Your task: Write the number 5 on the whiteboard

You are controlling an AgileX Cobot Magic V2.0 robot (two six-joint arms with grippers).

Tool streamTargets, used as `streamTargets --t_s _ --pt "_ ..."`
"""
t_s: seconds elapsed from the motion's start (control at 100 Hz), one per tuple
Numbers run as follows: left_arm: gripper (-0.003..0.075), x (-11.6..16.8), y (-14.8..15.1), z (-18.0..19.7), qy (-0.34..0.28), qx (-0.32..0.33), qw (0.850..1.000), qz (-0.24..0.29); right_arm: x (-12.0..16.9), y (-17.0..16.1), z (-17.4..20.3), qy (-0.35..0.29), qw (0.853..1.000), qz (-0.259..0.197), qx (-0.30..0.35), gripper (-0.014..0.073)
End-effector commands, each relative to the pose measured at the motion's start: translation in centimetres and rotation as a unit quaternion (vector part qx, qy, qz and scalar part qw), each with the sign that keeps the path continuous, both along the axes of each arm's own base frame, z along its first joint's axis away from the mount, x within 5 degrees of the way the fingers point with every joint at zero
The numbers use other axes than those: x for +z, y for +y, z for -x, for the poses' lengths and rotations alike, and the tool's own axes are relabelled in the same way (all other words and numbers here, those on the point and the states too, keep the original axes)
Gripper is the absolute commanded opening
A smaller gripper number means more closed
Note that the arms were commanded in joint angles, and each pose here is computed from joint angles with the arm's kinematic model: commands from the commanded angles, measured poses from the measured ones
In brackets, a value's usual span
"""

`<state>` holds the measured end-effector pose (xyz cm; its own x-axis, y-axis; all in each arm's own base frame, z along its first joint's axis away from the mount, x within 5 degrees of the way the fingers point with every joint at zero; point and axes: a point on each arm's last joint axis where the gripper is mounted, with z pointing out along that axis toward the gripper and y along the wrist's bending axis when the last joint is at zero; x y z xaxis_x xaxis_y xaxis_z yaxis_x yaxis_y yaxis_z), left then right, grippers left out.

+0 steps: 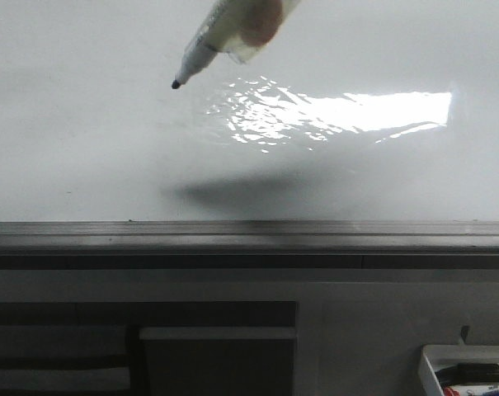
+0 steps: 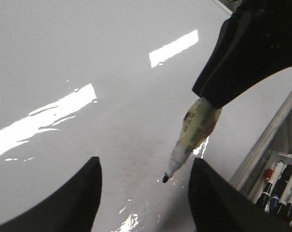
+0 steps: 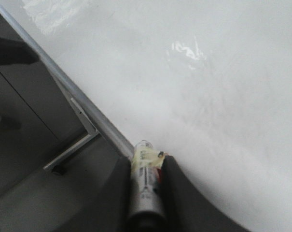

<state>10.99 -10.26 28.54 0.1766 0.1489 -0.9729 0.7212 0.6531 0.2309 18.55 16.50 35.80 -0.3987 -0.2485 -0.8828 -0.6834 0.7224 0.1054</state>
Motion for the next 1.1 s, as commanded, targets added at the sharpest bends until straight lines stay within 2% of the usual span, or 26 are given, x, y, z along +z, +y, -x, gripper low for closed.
streamTargets --t_s 0.0,0.24,0.46,0.64,0.73,0.84,0.94,1.09 --pt "0.0365 1.5 0.0 0.0 -0.005 -0.004 0.999 0.052 2.5 0.1 -1.8 -0.043 0.999 -0.020 -0.020 -0.0061" --pt "0.0365 1.5 0.0 0.0 0.000 -0.001 0.998 0.061 5.1 0.6 -4.6 -0.075 0.996 -0.025 -0.034 -0.0061" --pt "0.0365 1.5 0.0 0.0 -0.001 -0.001 0.998 0.060 2.4 0.7 -6.8 -0.048 0.997 0.002 -0.052 -0.0061" --pt "0.0365 1.5 0.0 0.0 -0.001 -0.001 0.998 0.060 -1.8 0.8 -6.2 0.019 0.998 0.027 -0.048 -0.0061" --pt "0.0365 1.5 0.0 0.0 -0.001 -0.001 0.998 0.060 -3.1 1.0 -5.8 0.024 0.998 0.032 -0.045 -0.0061" --pt "0.0365 1.5 0.0 0.0 -0.002 -0.002 0.998 0.061 -2.3 0.9 -5.7 0.002 0.999 0.017 -0.050 -0.0061" --pt "0.0365 1.5 0.0 0.0 -0.002 -0.002 0.998 0.061 -0.9 -0.7 -5.2 -0.013 0.998 0.009 -0.065 -0.0061" --pt "0.0365 1.6 0.0 0.0 -0.004 -0.003 0.998 0.063 -2.1 -1.9 -4.2 0.031 0.997 0.036 -0.064 -0.0061"
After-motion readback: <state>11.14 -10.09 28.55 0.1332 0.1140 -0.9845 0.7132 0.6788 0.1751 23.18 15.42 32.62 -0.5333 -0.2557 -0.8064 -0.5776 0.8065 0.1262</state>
